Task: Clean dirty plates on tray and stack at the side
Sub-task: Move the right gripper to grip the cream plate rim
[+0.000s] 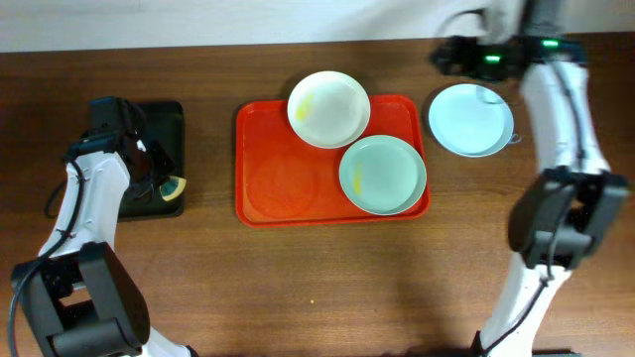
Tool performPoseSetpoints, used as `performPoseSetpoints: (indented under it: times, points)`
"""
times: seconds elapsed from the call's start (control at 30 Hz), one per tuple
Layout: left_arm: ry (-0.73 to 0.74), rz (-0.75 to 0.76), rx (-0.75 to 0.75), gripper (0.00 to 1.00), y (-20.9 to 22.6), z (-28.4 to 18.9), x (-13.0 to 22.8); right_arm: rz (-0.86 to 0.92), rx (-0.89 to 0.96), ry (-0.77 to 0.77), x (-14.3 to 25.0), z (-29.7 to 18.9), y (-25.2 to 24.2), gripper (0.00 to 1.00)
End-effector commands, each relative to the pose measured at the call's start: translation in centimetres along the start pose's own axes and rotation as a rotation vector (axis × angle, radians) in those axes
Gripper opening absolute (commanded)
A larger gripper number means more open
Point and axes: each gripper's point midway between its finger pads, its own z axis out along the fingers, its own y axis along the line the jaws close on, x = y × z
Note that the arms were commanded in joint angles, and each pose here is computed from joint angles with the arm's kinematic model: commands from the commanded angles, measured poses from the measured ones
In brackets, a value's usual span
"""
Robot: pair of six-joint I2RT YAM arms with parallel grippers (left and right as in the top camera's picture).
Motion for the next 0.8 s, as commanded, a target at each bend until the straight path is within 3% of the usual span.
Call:
performPoseSetpoints:
  times: [0.0,0.1,0.27,0.33,0.4,0.53,0.67,0.77]
  points:
    - [-0.038,0.015,0.004,0.0,-0.1,-1.0,-0.9,-0.128,0.163,0.098,3.8,8.5,3.1,0.9]
    - [-0.038,0.015,0.003,0.0,-0.1,-1.0,-0.9,-0.211,0.216,0.138,7.4,14.8,5.7,0.9]
    - [-0.037,0.015,0.004,0.0,-0.1,-1.0,-0.9,-0.066,0.345,0.199,10.1,15.1,3.7,0.79]
    - [-0.036,0.015,0.007,0.0,-0.2,-1.0,-0.8,0.044,0.343,0.23,11.6,15.2,3.6,0.59]
    - [-0.036,0.015,0.007,0.0,-0.2,-1.0,-0.8,0.071,0.341,0.237,12.0,15.3,3.6,0.55]
    - [-0.036,0.015,0.007,0.0,-0.2,-1.0,-0.8,0.064,0.314,0.235,12.0,15.6,4.4,0.07]
    - [-0.037,0.015,0.007,0.0,-0.2,-1.0,-0.9,-0.143,-0.02,0.312,14.0,17.0,12.3,0.04]
    - [-0.037,0.015,0.007,0.0,-0.2,-1.0,-0.9,-0.245,0.05,0.469,19.0,16.5,13.9,0.04]
